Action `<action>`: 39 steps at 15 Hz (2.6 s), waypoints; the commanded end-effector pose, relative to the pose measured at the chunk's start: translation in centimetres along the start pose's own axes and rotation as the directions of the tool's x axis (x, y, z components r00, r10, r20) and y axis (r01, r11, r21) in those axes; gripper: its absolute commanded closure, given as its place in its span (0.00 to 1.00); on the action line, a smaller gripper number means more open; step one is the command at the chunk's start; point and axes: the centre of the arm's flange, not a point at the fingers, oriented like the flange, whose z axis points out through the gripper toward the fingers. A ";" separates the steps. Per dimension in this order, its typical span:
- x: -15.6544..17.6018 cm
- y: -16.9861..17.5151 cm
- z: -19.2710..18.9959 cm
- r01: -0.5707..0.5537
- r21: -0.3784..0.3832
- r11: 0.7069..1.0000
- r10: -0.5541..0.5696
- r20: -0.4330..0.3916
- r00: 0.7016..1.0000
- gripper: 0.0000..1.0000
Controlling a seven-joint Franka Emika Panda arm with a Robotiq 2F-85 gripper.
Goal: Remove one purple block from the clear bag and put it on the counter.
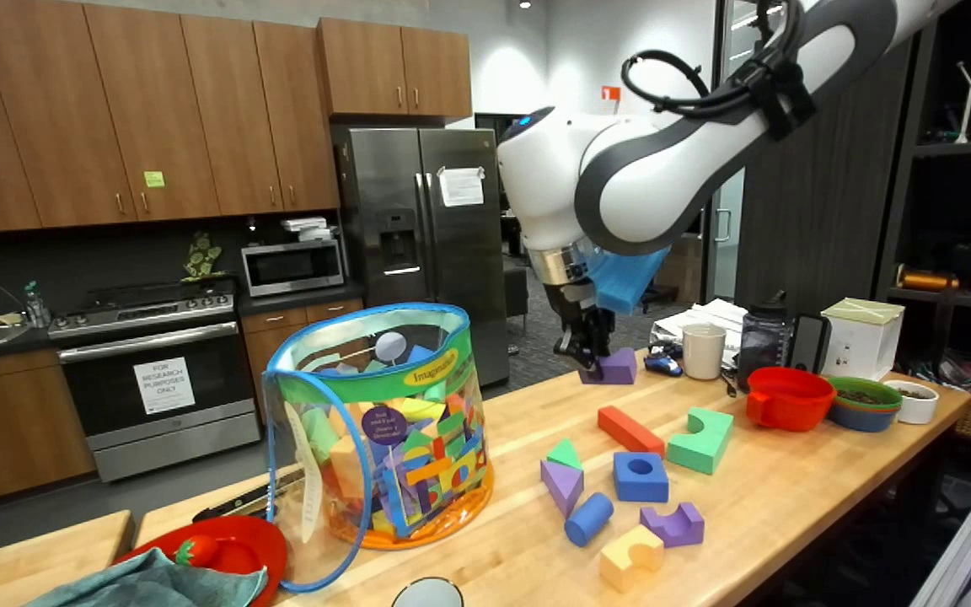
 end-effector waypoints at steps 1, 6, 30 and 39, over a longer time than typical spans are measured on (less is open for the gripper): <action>-2.2 -1.7 1.7 -0.027 0.045 0.999 0.029 -0.035 0.999 0.93; -1.9 -3.0 2.7 -0.028 0.088 0.996 0.036 -0.092 0.995 0.93; -4.2 -10.3 9.6 0.039 0.265 0.963 -0.034 -0.022 0.999 0.93; -3.7 -10.8 10.5 0.056 0.274 0.960 -0.059 0.001 0.998 0.43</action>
